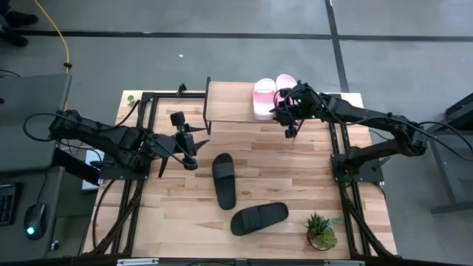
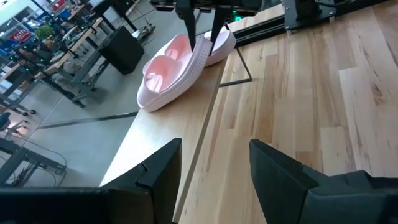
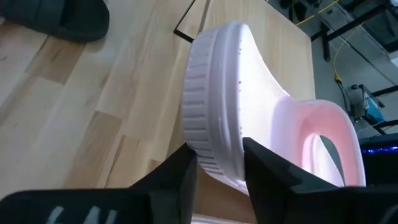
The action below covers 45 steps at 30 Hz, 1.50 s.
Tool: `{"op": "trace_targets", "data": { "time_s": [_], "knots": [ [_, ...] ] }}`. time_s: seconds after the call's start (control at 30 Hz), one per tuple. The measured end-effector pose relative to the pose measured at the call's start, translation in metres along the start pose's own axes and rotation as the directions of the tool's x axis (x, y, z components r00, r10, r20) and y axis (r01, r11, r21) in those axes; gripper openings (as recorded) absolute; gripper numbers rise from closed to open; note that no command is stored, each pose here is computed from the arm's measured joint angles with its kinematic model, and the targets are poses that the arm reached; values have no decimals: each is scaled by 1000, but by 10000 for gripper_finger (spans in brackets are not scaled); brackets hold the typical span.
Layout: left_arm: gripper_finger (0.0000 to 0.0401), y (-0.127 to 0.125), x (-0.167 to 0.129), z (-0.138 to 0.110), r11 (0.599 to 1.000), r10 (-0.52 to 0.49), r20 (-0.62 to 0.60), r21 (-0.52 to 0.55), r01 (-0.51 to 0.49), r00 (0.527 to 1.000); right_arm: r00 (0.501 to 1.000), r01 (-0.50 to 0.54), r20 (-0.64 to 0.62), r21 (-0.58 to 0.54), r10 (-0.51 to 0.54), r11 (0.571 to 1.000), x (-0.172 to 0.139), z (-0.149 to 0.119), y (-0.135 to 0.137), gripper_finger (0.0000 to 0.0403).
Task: Pick and place slides into the shelf
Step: Put the pink slides on the shelf
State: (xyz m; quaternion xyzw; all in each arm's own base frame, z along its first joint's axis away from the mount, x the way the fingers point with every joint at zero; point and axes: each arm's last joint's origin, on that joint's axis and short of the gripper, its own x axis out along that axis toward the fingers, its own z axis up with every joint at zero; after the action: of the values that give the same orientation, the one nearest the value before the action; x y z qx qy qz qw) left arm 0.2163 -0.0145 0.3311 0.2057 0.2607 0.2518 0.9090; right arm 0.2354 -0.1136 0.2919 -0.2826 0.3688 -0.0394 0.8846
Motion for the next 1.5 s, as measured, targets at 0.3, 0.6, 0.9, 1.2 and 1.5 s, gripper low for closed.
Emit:
{"op": "trace_targets", "data": {
  "time_s": [0.3,0.6,0.9,1.2,1.5],
  "knots": [
    [172,0,0,-1,1000,-1,-5,2,1,1000,998,-38,-50,27,40,999,0,-4,4,125],
    [172,0,0,-1,1000,0,-5,-10,0,1000,995,-53,-79,57,57,997,0,-7,6,125],
    [172,0,0,-1,1000,-1,-12,-7,1,1000,991,-15,-128,85,25,996,0,-9,6,189],
    [172,0,0,-2,1000,-2,-16,-10,2,1000,989,-20,-142,124,37,992,-1,-10,7,238],
    [172,0,0,-2,1000,-2,-16,-11,1,1000,978,-58,-188,196,95,979,-2,-15,12,239]
  ]
}}
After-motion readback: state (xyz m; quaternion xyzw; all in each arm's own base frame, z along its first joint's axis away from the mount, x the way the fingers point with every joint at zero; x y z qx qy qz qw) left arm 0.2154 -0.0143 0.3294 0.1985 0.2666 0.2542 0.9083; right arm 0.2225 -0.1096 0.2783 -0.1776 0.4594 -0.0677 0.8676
